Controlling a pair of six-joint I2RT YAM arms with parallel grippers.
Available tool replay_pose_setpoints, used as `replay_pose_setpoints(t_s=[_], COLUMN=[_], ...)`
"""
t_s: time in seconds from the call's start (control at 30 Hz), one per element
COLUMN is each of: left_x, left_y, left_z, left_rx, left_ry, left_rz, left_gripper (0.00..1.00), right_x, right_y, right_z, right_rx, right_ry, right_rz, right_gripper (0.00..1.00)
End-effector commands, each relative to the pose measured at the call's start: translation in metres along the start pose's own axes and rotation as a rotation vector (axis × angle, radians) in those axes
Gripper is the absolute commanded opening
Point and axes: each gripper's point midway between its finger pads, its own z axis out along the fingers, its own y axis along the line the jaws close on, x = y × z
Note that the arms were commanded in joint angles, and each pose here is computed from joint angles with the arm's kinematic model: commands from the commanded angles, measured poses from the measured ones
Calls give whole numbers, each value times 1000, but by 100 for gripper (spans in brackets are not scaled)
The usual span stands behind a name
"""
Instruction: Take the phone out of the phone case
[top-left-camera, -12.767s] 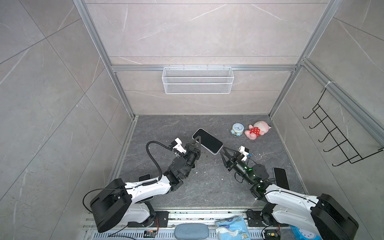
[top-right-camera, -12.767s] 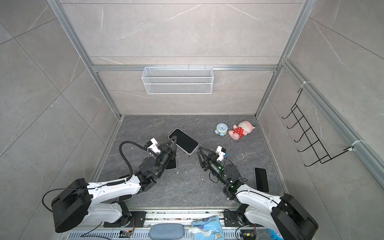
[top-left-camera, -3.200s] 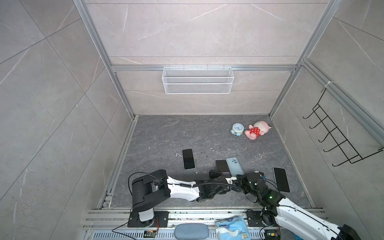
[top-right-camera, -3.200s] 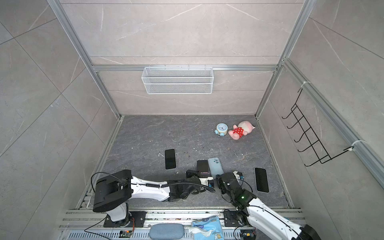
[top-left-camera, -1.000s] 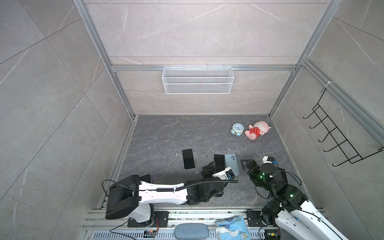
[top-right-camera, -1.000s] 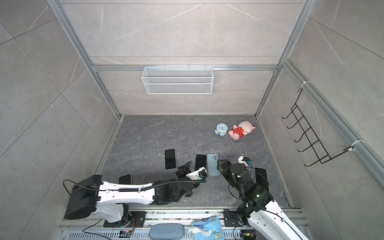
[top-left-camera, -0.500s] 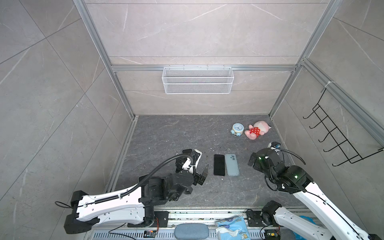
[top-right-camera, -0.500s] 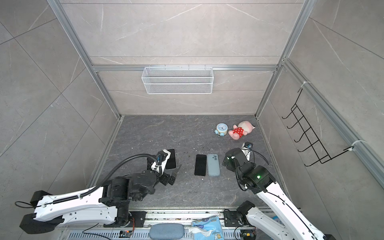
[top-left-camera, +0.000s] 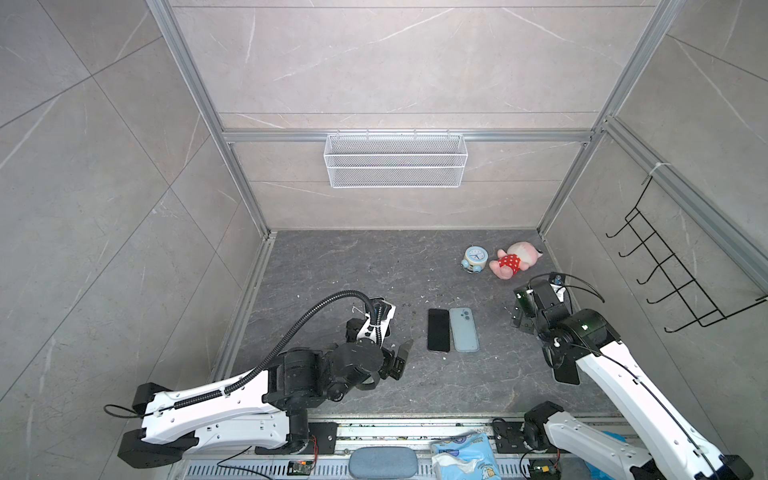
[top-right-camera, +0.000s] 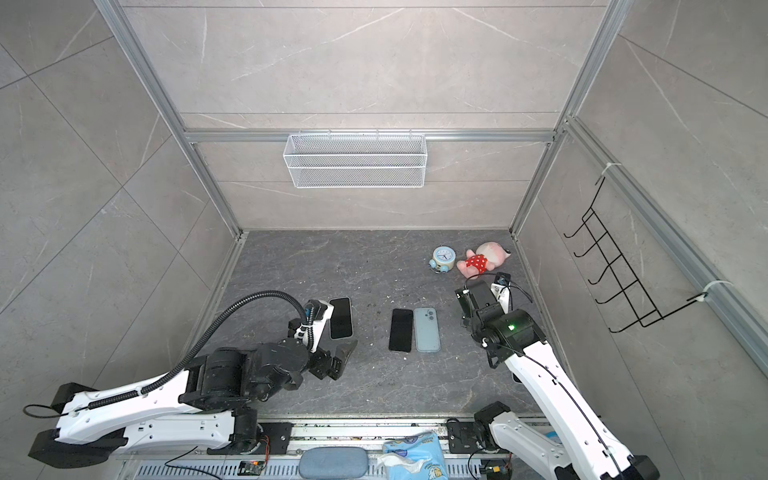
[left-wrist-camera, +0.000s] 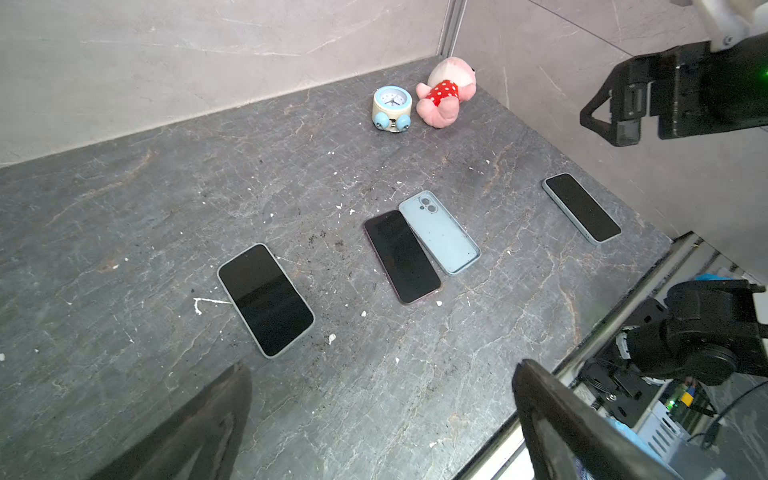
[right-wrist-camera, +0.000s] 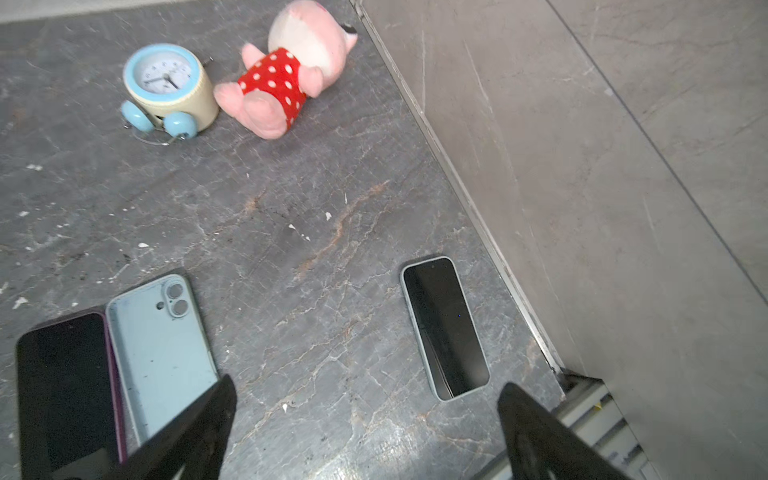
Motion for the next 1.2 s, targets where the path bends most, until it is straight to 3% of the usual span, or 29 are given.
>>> replay_pose_setpoints(t_s=[0.0,0.1,0.23,0.47,0.67,0.93,1.17], left_x=[-5,-1,10,21,23,25,28], left_y=[-14,-30,-39,-46,-43,-37,-39], left_z=[1,10,25,43,45,46,50], left_rx=[61,113,97,67,49,31,33], left_ry=[4,23,84,128,136,135,141], left_rz=[-49,-84,-112,-113,-138,-147,-135], left_gripper=[100,100,100,100,100,100,100], right_x=[10,22,26,51,82,102,117], right_y=[-6,-15,-19,-59,-77,-81,-88], right_z=[31,67,92,128,155,175,183], right_rx=[17,-13,-22,141,184,121,128], right_ry=[98,220,288,341,431,486,541], right_rz=[-14,95,221,359,484,604,637], right_gripper=[100,100,100,100,100,100,100])
